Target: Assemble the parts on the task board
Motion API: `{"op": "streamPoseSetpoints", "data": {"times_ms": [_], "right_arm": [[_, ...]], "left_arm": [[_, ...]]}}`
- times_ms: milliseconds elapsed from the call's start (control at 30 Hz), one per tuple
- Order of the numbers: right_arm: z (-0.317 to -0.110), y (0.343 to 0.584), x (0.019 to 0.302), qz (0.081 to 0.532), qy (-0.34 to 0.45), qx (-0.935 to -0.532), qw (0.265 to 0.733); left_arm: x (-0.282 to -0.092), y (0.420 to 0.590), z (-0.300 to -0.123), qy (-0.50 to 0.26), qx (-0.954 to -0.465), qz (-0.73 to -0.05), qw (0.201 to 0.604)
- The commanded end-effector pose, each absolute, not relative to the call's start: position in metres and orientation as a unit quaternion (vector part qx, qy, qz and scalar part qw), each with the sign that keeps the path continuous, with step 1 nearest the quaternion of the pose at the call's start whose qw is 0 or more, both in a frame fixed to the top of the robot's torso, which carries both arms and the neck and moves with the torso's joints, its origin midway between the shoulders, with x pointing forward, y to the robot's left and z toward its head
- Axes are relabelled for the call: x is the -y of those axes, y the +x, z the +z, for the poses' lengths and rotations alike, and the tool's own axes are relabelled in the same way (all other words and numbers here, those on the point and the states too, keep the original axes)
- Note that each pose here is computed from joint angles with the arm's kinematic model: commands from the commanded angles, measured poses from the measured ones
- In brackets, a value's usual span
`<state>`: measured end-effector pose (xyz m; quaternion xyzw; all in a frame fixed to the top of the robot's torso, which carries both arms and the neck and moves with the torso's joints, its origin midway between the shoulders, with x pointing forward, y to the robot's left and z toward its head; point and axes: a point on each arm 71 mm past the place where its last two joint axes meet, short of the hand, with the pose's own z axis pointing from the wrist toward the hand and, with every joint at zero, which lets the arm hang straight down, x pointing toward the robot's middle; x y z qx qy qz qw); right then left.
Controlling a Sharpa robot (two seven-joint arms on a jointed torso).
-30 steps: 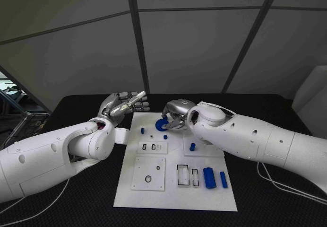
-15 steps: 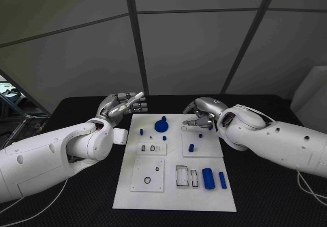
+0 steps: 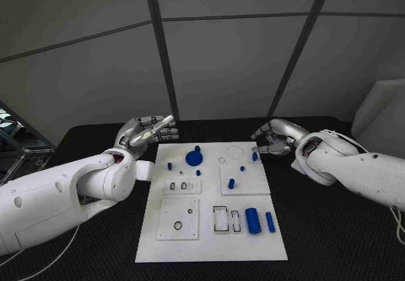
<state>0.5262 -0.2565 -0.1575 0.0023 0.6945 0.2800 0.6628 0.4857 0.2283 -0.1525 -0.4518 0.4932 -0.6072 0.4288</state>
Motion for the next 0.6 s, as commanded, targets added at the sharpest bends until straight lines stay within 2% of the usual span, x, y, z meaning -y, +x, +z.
{"op": "streamPoseSetpoints", "data": {"times_ms": [33, 300, 600], "right_arm": [[-0.165, 0.525, 0.26, 0.301, 0.002, -0.7, 0.648], [-0.182, 0.525, 0.262, 0.292, -0.002, -0.715, 0.634], [-0.191, 0.53, 0.265, 0.284, -0.001, -0.724, 0.629]], "left_arm": [[-0.227, 0.486, -0.151, -0.448, -0.491, -0.612, 0.428], [-0.227, 0.487, -0.152, -0.448, -0.491, -0.612, 0.428], [-0.227, 0.487, -0.152, -0.449, -0.491, -0.611, 0.429]]}}
